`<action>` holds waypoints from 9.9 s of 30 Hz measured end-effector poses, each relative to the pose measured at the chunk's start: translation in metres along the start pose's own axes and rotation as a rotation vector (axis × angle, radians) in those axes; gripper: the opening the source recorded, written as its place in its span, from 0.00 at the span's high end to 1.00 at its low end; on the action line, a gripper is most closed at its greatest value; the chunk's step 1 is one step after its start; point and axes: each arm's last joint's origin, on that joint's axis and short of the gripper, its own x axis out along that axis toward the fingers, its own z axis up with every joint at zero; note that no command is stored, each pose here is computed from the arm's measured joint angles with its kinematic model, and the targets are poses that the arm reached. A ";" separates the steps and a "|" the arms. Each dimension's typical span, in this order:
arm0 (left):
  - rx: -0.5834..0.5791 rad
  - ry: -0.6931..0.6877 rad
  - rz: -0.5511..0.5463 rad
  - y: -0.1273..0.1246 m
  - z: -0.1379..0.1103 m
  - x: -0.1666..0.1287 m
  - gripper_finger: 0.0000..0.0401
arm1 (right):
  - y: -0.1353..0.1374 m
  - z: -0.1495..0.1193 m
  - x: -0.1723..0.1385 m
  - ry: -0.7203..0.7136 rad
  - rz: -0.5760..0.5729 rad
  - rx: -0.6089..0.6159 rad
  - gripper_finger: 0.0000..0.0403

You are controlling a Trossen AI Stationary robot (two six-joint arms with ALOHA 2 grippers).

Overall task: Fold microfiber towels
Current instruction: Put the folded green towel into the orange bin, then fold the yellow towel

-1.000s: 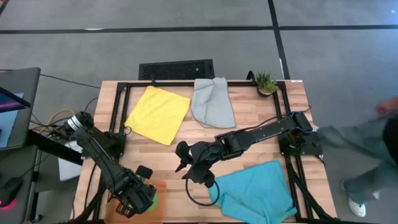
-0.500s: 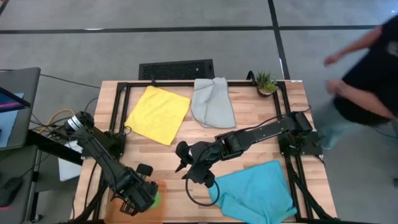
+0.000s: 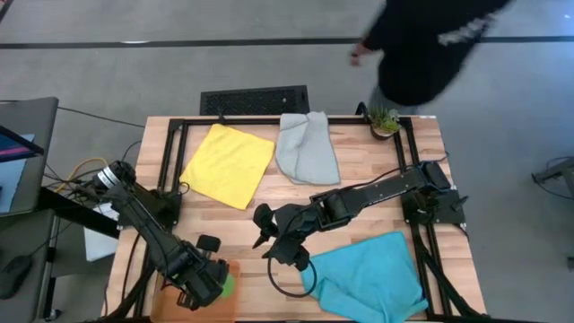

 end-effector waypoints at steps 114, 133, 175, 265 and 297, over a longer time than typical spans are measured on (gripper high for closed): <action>-0.726 -0.508 0.119 -0.045 -0.111 -0.056 0.69 | 0.033 -0.083 0.178 -0.327 -0.066 0.964 0.52; -0.726 -0.507 0.119 -0.045 -0.111 -0.056 0.69 | 0.041 -0.076 0.180 -0.327 -0.053 1.017 0.52; -0.697 -0.535 0.140 -0.044 -0.111 -0.053 0.69 | 0.005 -0.072 0.133 -0.083 -0.188 0.708 0.52; -0.734 -0.473 0.338 0.003 -0.075 0.002 0.69 | -0.037 -0.215 0.127 0.324 -0.163 0.505 0.52; -0.787 -0.453 0.352 0.015 -0.065 0.002 0.69 | -0.024 -0.253 0.146 0.418 -0.198 0.597 0.95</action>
